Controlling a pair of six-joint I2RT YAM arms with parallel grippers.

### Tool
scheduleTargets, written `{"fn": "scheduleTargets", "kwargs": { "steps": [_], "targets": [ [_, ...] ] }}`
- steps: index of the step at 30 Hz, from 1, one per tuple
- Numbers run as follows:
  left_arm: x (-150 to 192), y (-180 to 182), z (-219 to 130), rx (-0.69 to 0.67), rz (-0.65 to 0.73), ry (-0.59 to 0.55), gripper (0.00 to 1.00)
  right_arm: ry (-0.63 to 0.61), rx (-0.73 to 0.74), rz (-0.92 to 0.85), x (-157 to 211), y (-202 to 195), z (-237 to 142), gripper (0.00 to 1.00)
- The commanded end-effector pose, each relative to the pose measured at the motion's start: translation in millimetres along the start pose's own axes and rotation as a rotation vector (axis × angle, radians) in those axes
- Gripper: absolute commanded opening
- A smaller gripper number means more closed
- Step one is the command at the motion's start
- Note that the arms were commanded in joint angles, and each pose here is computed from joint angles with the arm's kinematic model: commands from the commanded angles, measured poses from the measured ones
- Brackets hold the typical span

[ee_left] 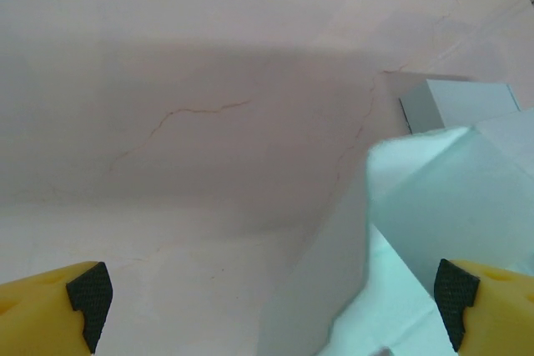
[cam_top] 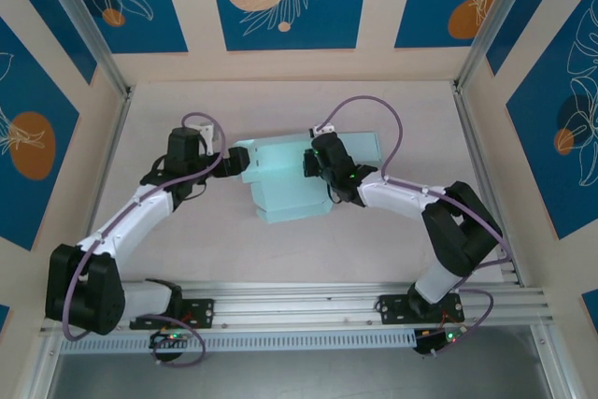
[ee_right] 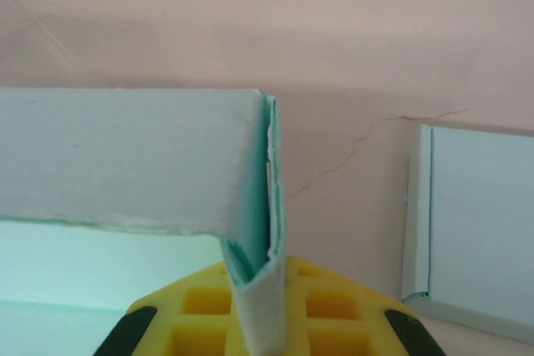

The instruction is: Fold the paper box

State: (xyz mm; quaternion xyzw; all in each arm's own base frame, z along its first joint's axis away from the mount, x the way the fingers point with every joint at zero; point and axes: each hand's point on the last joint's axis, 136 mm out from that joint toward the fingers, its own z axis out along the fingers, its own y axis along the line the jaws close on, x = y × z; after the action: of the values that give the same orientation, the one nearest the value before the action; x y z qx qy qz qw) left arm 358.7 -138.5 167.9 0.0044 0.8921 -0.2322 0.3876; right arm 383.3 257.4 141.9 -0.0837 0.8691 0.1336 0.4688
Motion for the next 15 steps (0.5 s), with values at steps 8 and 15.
{"fn": "scheduleTargets", "kwargs": {
  "steps": [8,15],
  "targets": [
    [-4,-27,31,0.156,-0.081,-0.015,0.97,-0.110,-0.116,0.025,-9,27,-9,0.00],
    [0,-13,35,0.062,-0.149,-0.030,0.99,-0.105,-0.054,0.044,0,23,1,0.00]
  ]
}}
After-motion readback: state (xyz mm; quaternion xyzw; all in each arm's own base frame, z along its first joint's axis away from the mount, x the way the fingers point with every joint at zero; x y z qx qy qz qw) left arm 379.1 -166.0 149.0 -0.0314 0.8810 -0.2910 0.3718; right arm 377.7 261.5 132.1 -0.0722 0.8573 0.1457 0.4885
